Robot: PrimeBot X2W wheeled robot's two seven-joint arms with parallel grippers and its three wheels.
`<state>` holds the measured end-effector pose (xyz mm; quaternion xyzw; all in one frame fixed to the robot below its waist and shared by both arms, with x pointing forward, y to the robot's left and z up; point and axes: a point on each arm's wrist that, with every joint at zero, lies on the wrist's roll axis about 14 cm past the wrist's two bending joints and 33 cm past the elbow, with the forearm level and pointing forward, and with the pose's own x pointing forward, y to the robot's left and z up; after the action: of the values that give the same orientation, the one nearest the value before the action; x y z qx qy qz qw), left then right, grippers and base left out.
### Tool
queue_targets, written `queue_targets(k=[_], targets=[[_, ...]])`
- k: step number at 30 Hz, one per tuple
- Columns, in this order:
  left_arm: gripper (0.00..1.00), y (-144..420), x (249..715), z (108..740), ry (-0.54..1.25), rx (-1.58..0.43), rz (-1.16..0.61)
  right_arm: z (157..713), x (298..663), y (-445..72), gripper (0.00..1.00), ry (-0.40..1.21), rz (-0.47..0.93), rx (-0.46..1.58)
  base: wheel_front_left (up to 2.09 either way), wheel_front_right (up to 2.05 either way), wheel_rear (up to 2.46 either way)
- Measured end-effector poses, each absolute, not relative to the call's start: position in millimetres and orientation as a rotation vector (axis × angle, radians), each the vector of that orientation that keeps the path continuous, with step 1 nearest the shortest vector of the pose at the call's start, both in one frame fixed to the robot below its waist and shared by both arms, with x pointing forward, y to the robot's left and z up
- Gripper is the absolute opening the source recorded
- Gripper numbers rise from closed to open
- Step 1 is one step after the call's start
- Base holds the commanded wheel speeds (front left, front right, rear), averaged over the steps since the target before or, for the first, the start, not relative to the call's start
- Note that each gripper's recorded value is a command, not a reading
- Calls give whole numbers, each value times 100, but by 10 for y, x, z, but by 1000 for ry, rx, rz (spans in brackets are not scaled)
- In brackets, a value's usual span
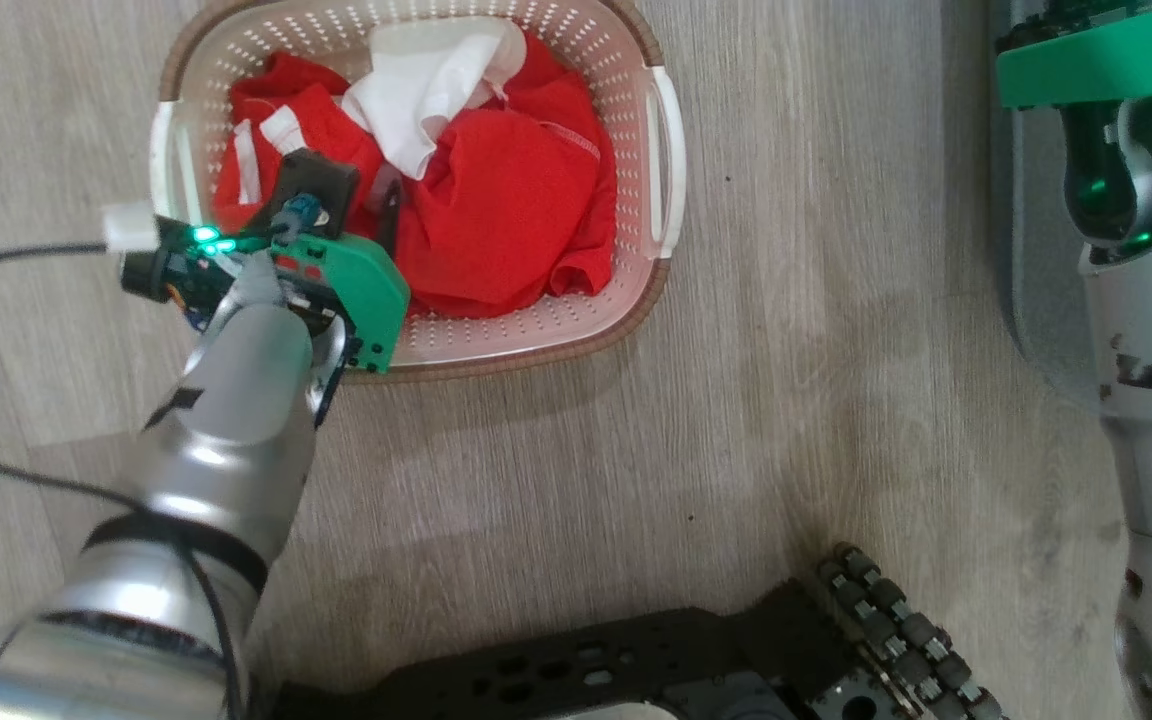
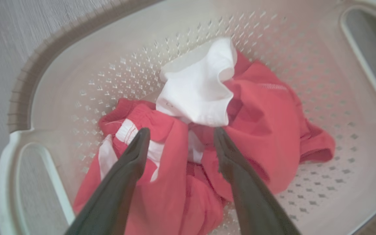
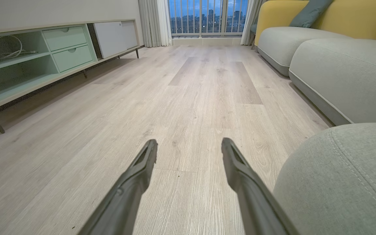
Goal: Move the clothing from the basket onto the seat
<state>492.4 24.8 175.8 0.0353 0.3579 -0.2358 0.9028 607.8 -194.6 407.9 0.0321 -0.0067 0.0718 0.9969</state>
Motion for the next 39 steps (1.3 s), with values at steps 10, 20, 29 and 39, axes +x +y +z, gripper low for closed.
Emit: queue_targets(k=[10, 20, 29, 39], targets=[[100, 331, 4913, 1446, 861, 330, -558, 3870, 6064, -1966, 100, 24, 132, 71, 0, 0, 0], [0, 435, 4746, 1328, 999, 408, -567, 3903, 6048, -1921, 100, 22, 138, 80, 0, 0, 0], [0, 421, 4743, 1665, 923, 261, -522, 4254, 6017, -1874, 100, -27, 150, 83, 0, 0, 0], [0, 422, 4967, 2523, 699, 92, -455, 4627, 5683, -1775, 100, -35, 172, 93, 0, 0, 0]])
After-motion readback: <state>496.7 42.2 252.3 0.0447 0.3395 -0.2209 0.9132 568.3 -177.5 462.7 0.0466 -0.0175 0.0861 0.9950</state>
